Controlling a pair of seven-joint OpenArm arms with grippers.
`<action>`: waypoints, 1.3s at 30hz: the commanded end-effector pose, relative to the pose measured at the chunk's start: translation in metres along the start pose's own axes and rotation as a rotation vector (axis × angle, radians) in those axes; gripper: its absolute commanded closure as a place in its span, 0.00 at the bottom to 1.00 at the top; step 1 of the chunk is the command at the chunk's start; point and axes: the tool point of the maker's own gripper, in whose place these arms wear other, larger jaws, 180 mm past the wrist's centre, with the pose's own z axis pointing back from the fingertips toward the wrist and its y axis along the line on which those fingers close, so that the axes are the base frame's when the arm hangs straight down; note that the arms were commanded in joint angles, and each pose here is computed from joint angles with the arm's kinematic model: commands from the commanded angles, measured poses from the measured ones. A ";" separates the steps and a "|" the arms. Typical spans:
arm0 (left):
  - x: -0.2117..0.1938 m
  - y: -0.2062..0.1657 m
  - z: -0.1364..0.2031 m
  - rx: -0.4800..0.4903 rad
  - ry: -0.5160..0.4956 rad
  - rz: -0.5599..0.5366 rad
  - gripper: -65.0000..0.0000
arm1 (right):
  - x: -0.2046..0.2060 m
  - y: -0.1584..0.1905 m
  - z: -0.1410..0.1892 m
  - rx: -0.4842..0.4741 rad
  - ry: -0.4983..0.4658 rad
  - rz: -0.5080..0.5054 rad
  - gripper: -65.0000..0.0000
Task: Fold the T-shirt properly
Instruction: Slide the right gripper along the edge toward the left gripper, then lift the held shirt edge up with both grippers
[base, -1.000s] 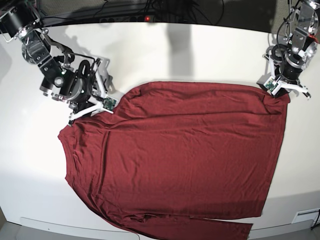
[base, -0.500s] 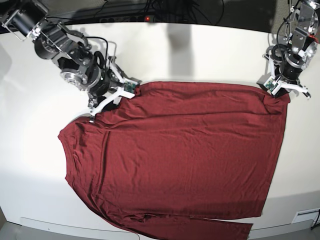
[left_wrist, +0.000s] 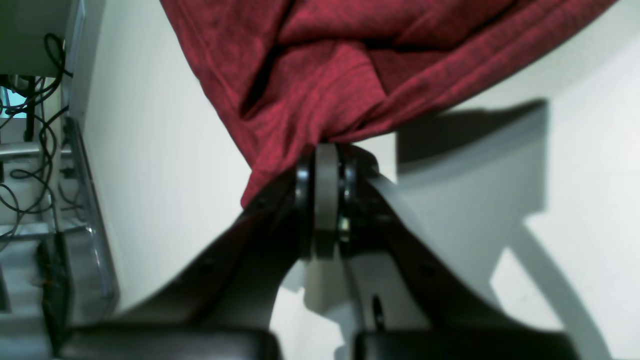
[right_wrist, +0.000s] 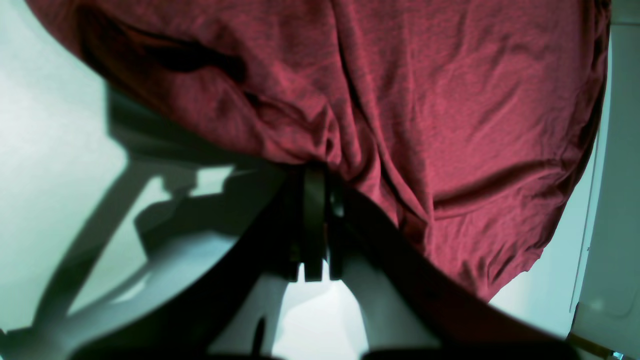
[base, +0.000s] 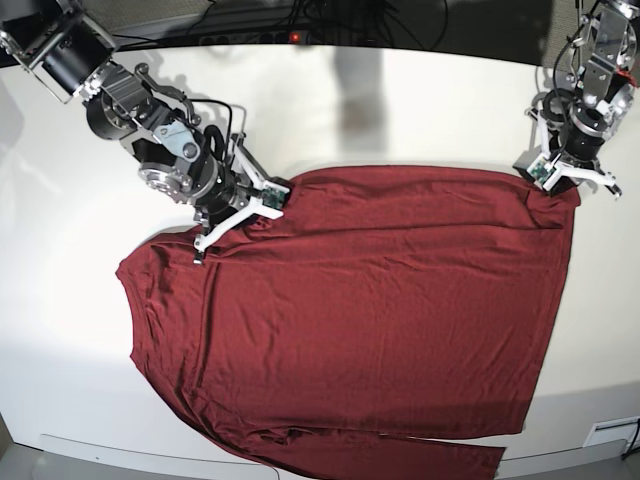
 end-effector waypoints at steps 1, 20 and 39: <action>-0.018 -0.011 0.003 -0.059 0.068 0.013 1.00 | -0.005 -0.014 0.002 -0.047 0.012 -0.018 1.00; 0.071 0.084 0.029 0.190 -0.228 0.414 1.00 | -0.011 -0.104 0.048 -0.176 -0.139 -0.402 1.00; 0.104 0.160 0.020 0.360 -0.309 0.457 1.00 | -0.004 -0.145 0.017 -0.196 -0.127 -0.510 1.00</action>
